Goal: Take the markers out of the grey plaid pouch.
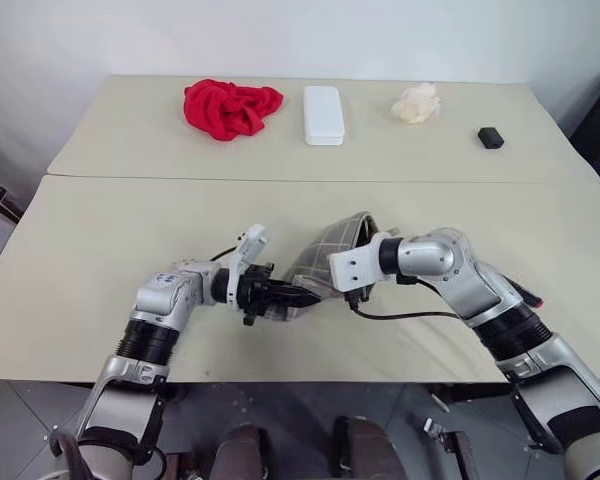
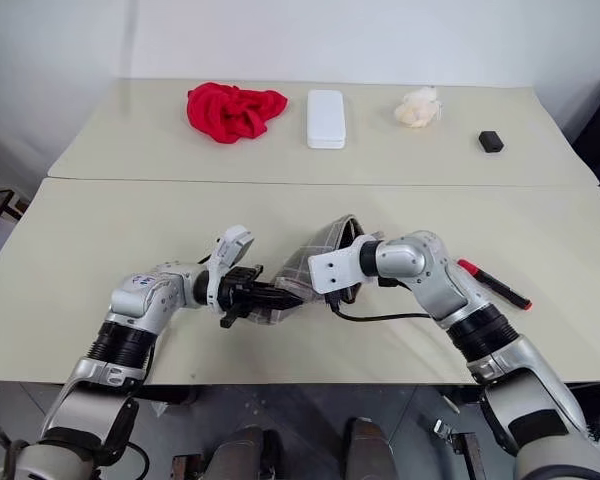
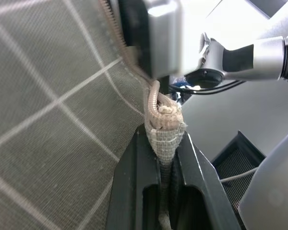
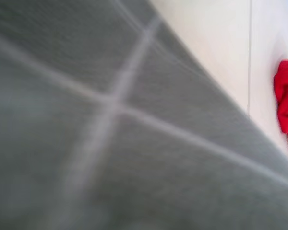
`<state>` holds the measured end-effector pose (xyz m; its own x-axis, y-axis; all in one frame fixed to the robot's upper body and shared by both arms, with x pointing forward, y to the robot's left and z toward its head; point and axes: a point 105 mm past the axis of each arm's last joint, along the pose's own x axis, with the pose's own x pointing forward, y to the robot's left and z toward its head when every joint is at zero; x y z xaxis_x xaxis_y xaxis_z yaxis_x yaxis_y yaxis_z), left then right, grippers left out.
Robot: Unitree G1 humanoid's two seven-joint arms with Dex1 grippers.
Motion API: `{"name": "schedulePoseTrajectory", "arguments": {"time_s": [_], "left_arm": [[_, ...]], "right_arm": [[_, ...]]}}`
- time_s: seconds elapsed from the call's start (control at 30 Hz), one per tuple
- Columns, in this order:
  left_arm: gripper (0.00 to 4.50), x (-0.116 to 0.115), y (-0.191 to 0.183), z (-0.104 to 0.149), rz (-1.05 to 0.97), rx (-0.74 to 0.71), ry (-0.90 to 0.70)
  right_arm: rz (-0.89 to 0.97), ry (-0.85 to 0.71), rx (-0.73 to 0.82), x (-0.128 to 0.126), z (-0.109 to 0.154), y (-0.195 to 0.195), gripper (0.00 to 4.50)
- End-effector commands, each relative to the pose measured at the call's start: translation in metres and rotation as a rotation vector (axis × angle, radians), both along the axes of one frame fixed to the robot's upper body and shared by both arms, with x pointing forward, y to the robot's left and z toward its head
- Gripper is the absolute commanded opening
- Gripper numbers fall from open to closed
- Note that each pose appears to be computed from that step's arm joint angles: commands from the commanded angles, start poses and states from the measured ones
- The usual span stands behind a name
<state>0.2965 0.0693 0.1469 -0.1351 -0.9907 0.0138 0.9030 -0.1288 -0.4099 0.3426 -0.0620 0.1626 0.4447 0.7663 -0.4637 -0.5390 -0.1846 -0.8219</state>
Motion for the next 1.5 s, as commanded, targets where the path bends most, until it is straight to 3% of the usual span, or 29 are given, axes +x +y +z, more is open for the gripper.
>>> {"name": "schedulePoseTrajectory", "arguments": {"time_s": [0.03, 0.3, 0.43, 0.83, 0.9, 1.13, 1.3, 1.33, 1.5], "left_arm": [[0.06, 0.017, 0.021, 0.032, 0.126, -0.077, -0.194], [0.06, 0.026, 0.045, 0.032, 0.189, -0.025, -0.314], [0.06, 0.025, 0.050, 0.026, 0.152, 0.033, -0.363], [0.06, 0.020, 0.043, 0.019, 0.121, 0.042, -0.372], [0.06, 0.018, 0.044, 0.019, 0.107, 0.051, -0.363], [2.00, 0.029, 0.052, 0.018, 0.206, 0.075, -0.451], [3.56, 0.028, 0.052, 0.017, 0.216, 0.054, -0.409], [3.83, 0.031, 0.052, 0.017, 0.235, 0.050, -0.413], [3.83, 0.036, 0.054, 0.013, 0.274, 0.054, -0.420]], "right_arm": [[-0.010, 0.021, -0.016, -0.010, 0.006, -0.021, 0.03], [0.068, 0.120, 0.097, -0.039, 0.029, -0.033, 0.03], [0.040, 0.151, 0.131, -0.040, 0.035, -0.050, 0.03], [-0.016, 0.222, 0.281, -0.043, 0.045, -0.043, 0.03], [-0.005, 0.272, 0.309, -0.049, 0.045, -0.043, 0.59], [-0.029, 0.285, 0.321, -0.053, 0.041, -0.049, 2.82], [-0.017, 0.269, 0.324, -0.053, 0.041, -0.044, 4.50], [-0.015, 0.269, 0.322, -0.054, 0.041, -0.043, 4.50], [-0.010, 0.258, 0.322, -0.055, 0.044, -0.042, 4.50]]}}
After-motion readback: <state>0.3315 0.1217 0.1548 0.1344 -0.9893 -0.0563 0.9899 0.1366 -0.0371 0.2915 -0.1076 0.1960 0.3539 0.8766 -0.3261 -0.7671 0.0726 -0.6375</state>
